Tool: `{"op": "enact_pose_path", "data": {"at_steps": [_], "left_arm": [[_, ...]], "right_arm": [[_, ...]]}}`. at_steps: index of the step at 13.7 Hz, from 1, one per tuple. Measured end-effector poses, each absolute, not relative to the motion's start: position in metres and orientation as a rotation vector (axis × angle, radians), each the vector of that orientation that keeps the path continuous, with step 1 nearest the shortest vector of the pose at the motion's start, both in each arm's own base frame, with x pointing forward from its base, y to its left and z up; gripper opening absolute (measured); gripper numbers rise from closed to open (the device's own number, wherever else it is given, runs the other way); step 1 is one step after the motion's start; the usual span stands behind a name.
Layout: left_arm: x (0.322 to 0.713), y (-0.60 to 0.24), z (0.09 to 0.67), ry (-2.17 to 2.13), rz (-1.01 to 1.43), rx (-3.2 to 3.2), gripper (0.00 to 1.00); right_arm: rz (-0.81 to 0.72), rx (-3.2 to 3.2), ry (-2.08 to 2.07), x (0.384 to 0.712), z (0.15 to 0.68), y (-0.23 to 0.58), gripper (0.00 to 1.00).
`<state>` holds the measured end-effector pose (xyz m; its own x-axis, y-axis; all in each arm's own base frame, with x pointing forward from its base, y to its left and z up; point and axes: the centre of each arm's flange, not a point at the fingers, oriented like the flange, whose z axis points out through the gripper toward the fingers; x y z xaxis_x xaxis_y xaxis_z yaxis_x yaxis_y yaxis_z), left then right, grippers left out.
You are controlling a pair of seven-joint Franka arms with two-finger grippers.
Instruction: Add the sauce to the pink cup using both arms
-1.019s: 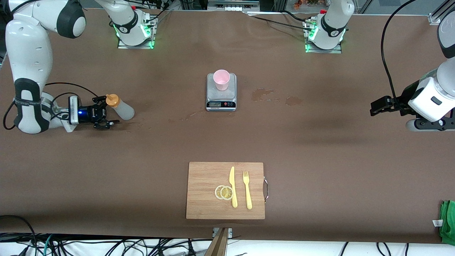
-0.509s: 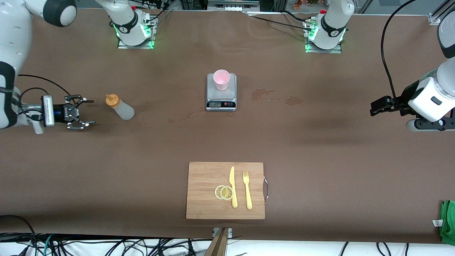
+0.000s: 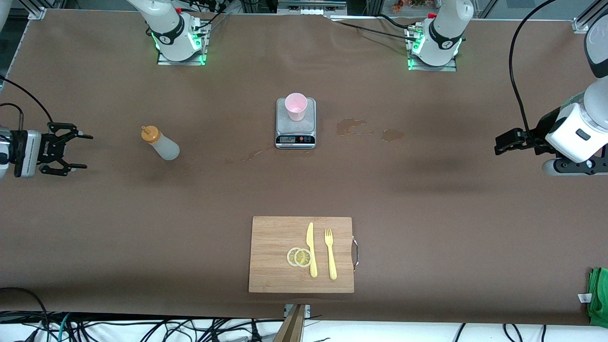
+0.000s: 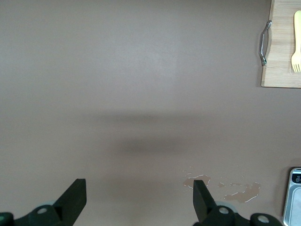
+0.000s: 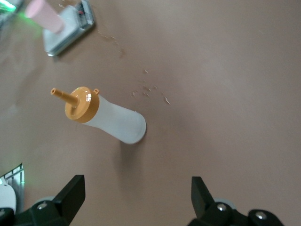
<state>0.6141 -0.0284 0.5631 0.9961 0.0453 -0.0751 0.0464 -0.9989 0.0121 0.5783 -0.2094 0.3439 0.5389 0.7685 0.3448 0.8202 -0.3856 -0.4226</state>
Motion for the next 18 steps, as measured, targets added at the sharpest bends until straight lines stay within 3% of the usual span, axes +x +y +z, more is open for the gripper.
{"op": "enact_pose_path", "data": {"at_steps": [6, 13, 18], "left_arm": [[0.614, -0.030, 0.563, 0.068, -0.118, 3.124, 1.00], [0.614, -0.030, 0.563, 0.068, -0.118, 3.124, 1.00], [0.614, -0.030, 0.563, 0.069, -0.118, 3.125, 1.00]], "right_arm": [[0.168, -2.751, -0.822, 0.592, 0.438, -0.139, 1.00], [0.258, -3.100, -0.249, 0.603, 0.463, -0.074, 1.00], [0.242, -3.136, -0.119, 0.604, 0.474, -0.029, 1.00]]}}
